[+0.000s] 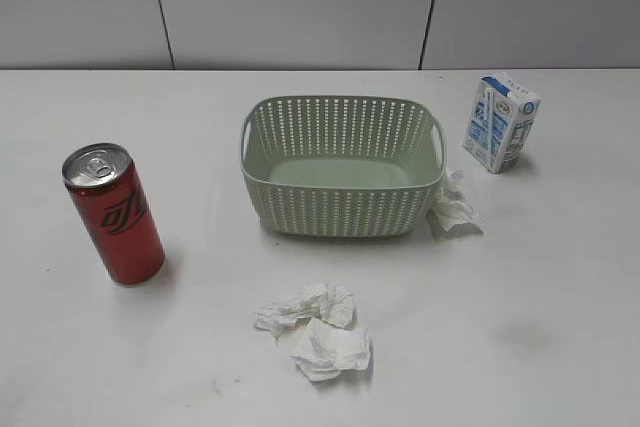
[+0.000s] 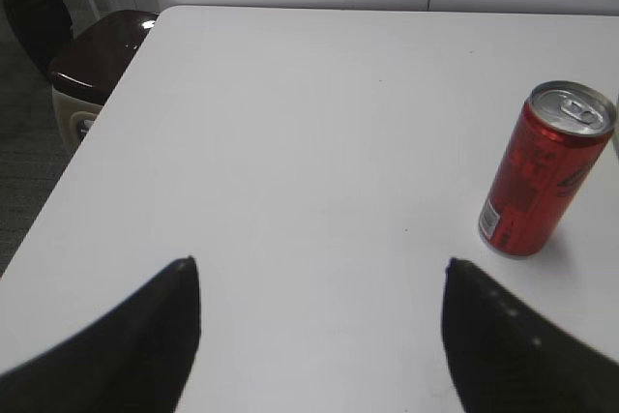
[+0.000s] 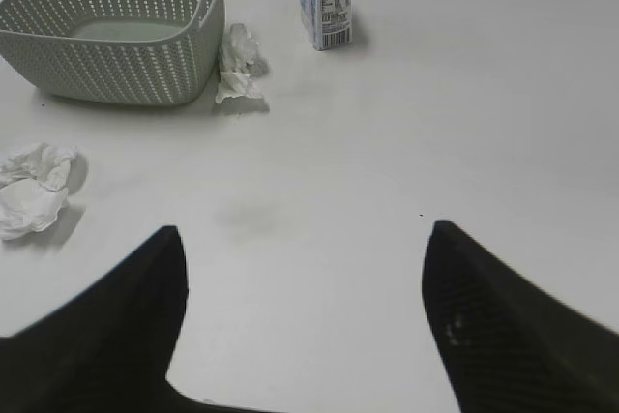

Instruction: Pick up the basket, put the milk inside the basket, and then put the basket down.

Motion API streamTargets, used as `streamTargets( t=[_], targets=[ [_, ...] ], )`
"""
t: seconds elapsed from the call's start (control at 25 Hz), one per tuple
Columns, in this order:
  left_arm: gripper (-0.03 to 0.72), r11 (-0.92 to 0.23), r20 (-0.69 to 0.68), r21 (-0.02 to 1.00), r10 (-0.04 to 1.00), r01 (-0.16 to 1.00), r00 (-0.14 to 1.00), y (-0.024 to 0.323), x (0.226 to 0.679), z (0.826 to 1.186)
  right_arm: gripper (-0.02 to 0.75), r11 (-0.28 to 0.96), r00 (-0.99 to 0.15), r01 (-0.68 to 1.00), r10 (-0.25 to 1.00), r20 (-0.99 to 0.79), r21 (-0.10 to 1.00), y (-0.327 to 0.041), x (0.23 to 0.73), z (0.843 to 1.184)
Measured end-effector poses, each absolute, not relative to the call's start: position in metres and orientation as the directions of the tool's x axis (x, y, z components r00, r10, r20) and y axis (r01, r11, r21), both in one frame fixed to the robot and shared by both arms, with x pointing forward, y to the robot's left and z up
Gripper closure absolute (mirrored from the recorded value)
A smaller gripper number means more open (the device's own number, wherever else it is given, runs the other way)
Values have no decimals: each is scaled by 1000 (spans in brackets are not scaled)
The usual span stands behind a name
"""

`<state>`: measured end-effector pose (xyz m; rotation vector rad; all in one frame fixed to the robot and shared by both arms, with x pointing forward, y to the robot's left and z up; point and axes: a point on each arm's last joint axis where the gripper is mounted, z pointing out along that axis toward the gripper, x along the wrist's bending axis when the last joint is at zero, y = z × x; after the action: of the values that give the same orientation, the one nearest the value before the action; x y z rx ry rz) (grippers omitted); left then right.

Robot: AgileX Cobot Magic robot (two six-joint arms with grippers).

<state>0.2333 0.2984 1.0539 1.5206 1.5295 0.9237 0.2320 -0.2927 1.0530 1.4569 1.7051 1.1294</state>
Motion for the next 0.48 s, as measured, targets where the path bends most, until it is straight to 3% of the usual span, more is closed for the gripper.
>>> streamTargets(
  t=[0.48],
  targets=[
    [96,22,-32,899,999,437,14,298,233,1054,166,26,-199,447,977,71,894,-293,232,1053]
  ],
)
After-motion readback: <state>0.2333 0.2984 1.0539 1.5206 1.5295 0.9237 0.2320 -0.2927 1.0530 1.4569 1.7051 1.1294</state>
